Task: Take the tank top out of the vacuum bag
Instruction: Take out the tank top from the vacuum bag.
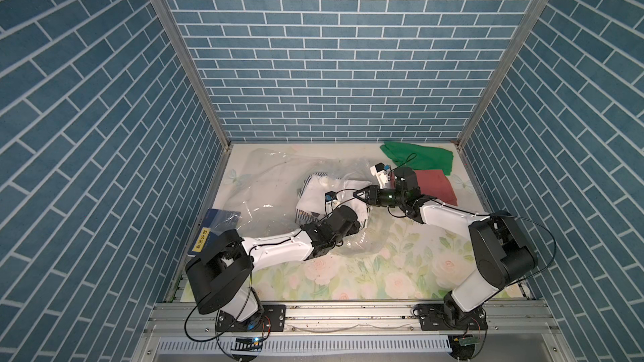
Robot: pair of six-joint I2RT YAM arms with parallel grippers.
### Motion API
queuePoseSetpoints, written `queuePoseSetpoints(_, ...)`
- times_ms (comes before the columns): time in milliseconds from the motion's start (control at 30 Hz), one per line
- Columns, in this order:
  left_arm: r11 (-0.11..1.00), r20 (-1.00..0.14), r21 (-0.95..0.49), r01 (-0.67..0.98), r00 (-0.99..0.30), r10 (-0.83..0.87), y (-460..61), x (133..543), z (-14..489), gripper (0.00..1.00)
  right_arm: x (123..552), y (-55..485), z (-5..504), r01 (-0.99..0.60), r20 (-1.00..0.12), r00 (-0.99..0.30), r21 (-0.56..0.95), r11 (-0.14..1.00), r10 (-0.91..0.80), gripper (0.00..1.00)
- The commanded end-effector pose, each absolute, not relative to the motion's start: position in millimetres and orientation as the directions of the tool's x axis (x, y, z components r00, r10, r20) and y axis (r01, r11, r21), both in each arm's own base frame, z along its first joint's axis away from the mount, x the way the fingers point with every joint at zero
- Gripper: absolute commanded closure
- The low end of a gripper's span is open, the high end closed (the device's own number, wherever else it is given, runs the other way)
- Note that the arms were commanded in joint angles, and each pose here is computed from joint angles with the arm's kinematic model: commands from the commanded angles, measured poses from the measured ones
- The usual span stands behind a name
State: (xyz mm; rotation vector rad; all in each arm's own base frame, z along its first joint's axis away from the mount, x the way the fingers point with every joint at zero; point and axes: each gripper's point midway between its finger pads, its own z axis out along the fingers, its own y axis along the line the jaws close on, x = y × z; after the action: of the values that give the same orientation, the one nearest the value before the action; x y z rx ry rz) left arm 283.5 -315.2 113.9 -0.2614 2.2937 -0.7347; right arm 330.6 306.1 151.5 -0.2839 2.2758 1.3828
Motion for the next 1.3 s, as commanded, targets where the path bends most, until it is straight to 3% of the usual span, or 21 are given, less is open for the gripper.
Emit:
queuePoseSetpoints(0, 0.836, -0.576, -0.549, 0.002, -0.726, -0.376, -305.0, 284.0, 112.8, 1.0, 330.9, 310.3, 155.8, -0.426, -0.502, -0.863, 0.776, 0.465, 0.046, 0.81)
queuePoseSetpoints(167, 0.834, -0.573, -0.551, 0.007, -0.73, -0.372, -308.5, 284.5, 112.3, 1.0, 329.7, 316.3, 137.5, -0.41, -0.469, -0.883, 0.79, 0.455, 0.019, 0.57)
queuePoseSetpoints(333, 0.834, -0.574, -0.552, 0.013, -0.731, -0.369, -312.9, 286.4, 113.9, 1.0, 334.6, 320.5, 129.3, -0.426, -0.483, -0.875, 0.784, 0.452, 0.013, 0.53)
queuePoseSetpoints(433, 0.832, -0.575, -0.554, 0.014, -0.729, -0.371, -313.5, 286.7, 115.1, 1.0, 337.1, 325.8, 126.5, -0.431, -0.481, -0.877, 0.788, 0.439, 0.003, 0.64)
queuePoseSetpoints(533, 0.835, -0.578, -0.55, 0.012, -0.727, -0.37, -312.4, 286.7, 115.2, 1.0, 336.7, 327.2, 130.6, -0.436, -0.484, -0.875, 0.789, 0.432, 0.0, 1.0)
queuePoseSetpoints(700, 0.847, -0.598, -0.531, -0.006, -0.706, -0.38, -301.4, 287.8, 117.7, 1.0, 332.5, 317.5, 148.5, -0.478, -0.536, -0.844, 0.747, 0.462, -0.008, 1.0)
queuePoseSetpoints(1067, 0.853, -0.599, -0.521, -0.042, -0.694, -0.4, -284.6, 289.5, 109.0, 1.0, 316.1, 295.9, 204.3, -0.576, -0.608, -0.793, 0.729, 0.371, -0.035, 1.0)
queuePoseSetpoints(1267, 0.858, -0.604, -0.511, -0.062, -0.684, -0.409, -272.7, 293.6, 104.9, 1.0, 319.0, 269.5, 213.0, -0.55, -0.59, -0.806, 0.716, 0.43, -0.049, 1.0)
